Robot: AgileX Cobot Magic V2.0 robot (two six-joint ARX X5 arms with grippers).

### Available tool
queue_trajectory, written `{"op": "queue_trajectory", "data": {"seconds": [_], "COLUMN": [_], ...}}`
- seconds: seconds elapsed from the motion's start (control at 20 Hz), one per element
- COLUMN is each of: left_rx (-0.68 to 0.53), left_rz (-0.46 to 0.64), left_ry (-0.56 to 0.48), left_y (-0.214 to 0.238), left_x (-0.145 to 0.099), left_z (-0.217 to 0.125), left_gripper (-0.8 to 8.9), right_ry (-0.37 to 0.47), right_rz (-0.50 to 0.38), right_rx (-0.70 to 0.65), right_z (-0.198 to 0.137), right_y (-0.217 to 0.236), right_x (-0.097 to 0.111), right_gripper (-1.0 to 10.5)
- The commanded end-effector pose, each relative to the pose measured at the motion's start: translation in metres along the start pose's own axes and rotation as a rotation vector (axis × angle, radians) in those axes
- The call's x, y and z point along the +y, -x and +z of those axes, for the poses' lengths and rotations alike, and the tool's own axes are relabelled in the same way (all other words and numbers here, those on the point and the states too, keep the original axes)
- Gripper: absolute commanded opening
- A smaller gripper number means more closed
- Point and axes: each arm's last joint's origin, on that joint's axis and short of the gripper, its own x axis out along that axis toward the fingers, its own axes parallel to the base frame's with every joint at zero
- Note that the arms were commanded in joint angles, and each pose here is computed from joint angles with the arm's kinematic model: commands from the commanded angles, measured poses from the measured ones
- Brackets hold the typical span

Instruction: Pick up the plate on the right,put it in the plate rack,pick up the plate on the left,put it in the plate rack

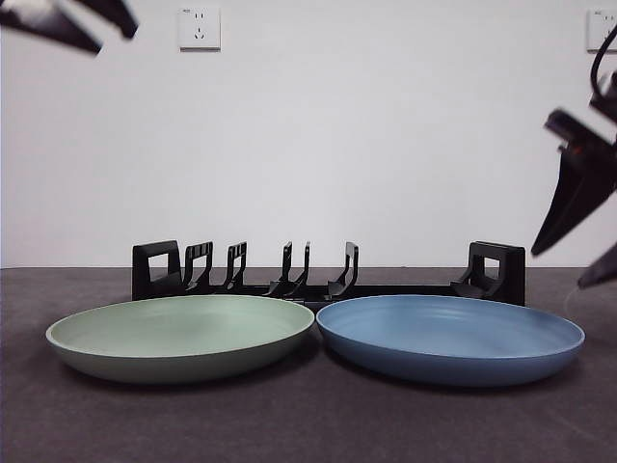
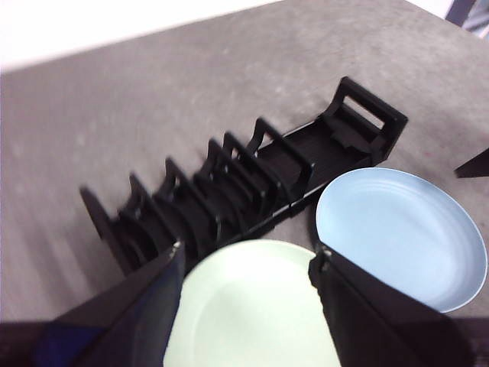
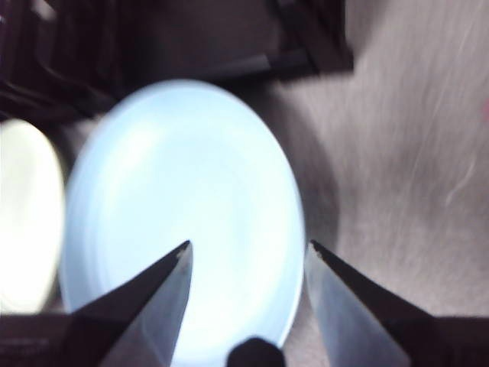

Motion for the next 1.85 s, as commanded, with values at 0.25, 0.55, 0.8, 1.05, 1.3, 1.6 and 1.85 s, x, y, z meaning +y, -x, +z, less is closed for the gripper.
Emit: {"op": "queue_trajectory", "data": {"seconds": [0.25,0.55,0.8,1.05,1.3,1.6,1.85], "left_rx": [0.002,0.060,0.085,0.078,0.195,0.333,0.340], "left_rz": [-0.028,-0.099,-0.171,-0.292,-0.424,-0.456,-0.475], "left_ry": [-0.143,-0.201,-0.392,-0.618,-0.723,-0.928,-0.964], "left_y": [-0.005,-0.012,-0.011,-0.014,-0.050,-0.081,-0.083], "left_x": [-0.033,-0.050,-0.064,-0.090,-0.126,-0.166,-0.174], "left_z": [0.013,0.007,0.003,-0.002,-0.020,-0.051,-0.055], "left_gripper": [2.88,2.88,2.87,2.87,2.87,2.86,2.50], "right_ry": [-0.019,-0.045,-0.070,-0.088,-0.035,0.062,0.067], "right_rz": [-0.024,-0.035,-0.057,-0.050,-0.033,0.019,0.060], "right_rx": [0.114,0.156,0.144,0.139,0.190,0.231,0.254], "right_z": [-0.008,-0.011,-0.010,0.002,0.014,0.010,0.007], "right_y": [-0.028,-0.038,-0.030,0.005,0.028,0.021,0.019], "right_x": [-0.012,-0.018,-0.014,0.009,0.040,0.070,0.076], "right_gripper": [2.5,-0.2,-0.2,-0.2,-0.2,-0.2,-0.2]}}
